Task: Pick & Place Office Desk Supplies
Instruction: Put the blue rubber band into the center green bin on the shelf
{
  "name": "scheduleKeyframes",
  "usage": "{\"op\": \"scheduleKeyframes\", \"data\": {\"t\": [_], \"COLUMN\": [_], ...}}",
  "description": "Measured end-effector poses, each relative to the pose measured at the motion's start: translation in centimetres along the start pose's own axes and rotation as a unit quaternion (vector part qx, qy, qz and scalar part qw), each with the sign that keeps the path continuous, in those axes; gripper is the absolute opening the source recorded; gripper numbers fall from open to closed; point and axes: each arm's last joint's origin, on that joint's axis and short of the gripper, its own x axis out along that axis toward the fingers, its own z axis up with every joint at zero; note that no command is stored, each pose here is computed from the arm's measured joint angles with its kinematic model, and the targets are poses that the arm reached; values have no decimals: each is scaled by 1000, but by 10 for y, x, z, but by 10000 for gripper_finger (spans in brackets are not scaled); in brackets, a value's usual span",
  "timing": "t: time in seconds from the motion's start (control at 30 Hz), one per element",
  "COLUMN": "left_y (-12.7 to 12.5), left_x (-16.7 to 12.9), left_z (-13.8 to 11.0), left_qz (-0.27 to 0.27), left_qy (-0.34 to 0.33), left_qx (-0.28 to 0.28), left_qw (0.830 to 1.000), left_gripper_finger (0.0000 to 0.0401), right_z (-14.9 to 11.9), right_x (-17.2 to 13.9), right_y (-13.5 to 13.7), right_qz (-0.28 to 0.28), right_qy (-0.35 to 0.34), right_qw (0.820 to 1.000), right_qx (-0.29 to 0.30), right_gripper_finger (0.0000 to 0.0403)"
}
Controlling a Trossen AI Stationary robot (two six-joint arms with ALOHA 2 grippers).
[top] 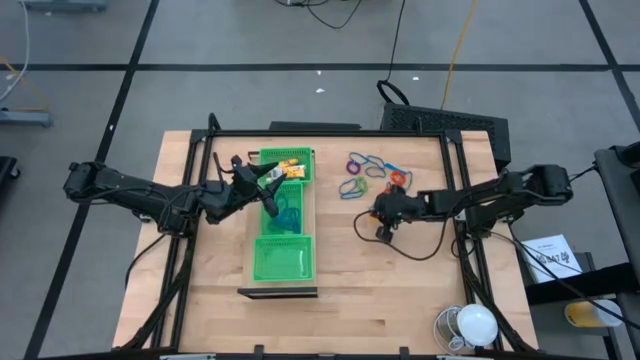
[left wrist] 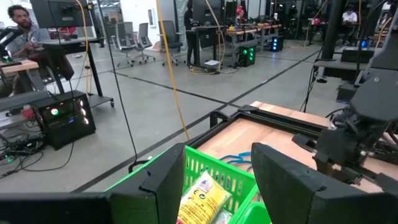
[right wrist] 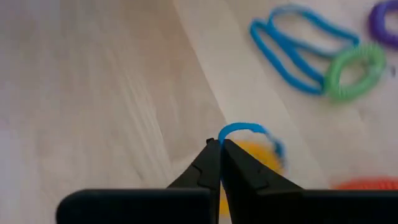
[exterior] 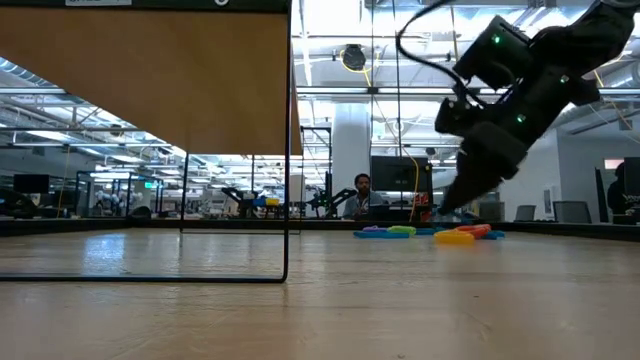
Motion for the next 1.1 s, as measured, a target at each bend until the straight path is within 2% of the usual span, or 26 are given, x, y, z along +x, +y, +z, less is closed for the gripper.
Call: {"op": "scheduleKeyframes", "data": {"t": [0.2,0.33,0.43,0.53,0.67,0.8,0.97,1.1], "left_y": [0,0,-1,-3,-5,-11,-36,-60], "left_x": [0,0,0,0,-1,2,18,39], "left_z": [0,2,4,6,11,18,26,26], "left_qz": [0,-2,-21,-48,-85,-131,-167,-186], "left_qy": [-1,-9,-15,-22,-41,-47,-40,-33], "left_qx": [-2,-16,-23,-33,-49,-51,-35,13], "left_qw": [1000,1000,999,998,994,989,984,982], "left_gripper_finger": [191,191,191,191,191,193,227,269], "right_z": [18,34,48,60,73,78,80,79], "right_x": [-11,-23,-35,-48,-63,-73,-79,-81], "right_y": [3,6,8,12,18,22,26,31], "right_qz": [24,40,51,74,149,218,258,266], "right_qy": [-88,-174,-251,-326,-408,-451,-466,-474], "right_qw": [996,984,966,941,898,860,841,833], "right_qx": [-5,-21,-35,-51,-78,-96,-94,-101], "right_gripper_finger": [1,1,1,0,0,0,0,0]}}
